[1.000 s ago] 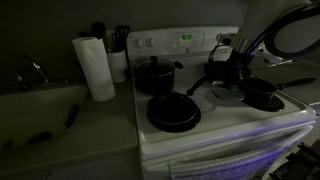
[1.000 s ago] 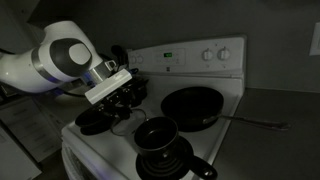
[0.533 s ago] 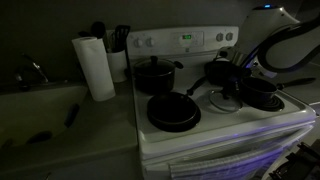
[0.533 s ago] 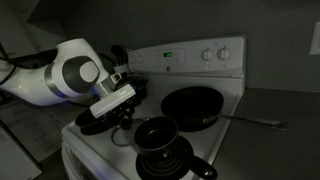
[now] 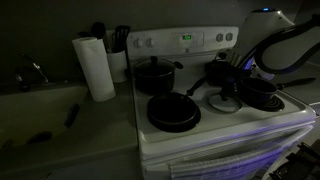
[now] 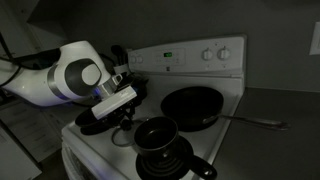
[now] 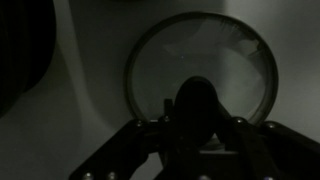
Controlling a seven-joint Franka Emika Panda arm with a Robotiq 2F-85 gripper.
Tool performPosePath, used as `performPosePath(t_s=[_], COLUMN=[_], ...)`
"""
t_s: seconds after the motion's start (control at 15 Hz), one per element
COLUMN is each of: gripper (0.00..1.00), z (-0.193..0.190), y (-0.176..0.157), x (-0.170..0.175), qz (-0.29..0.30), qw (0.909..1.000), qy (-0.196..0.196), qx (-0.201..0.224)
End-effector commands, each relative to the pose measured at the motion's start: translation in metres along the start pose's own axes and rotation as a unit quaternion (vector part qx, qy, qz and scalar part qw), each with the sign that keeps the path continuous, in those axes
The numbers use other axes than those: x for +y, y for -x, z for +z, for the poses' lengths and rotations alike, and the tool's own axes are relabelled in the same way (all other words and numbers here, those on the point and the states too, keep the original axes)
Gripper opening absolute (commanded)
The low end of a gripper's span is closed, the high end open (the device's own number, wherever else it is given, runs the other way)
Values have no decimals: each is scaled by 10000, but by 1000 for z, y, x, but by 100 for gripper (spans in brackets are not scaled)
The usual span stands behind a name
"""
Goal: Remove the lid from the pot on the right front plate of the stove
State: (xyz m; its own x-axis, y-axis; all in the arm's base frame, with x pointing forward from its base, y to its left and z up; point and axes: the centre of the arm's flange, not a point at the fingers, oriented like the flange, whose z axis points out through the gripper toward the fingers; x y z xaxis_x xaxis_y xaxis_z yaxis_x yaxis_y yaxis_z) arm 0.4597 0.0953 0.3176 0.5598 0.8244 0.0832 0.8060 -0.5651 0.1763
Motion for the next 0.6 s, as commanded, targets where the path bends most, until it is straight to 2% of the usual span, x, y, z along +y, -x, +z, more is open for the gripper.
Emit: performPosePath(t_s=[0.0, 0.07, 0.13, 0.47, 0.53], gripper=[15, 65, 66, 98, 99], z=[14, 11, 9, -6, -9], y=[-3, -3, -2, 0, 1], x=[0, 0, 1, 4, 5], qz=[-133, -164, -184, -416, -469], qw=[9998, 9998, 9997, 9990, 9988], qy=[-142, -127, -111, -28, 4], qx=[-16, -34, -63, -135, -152])
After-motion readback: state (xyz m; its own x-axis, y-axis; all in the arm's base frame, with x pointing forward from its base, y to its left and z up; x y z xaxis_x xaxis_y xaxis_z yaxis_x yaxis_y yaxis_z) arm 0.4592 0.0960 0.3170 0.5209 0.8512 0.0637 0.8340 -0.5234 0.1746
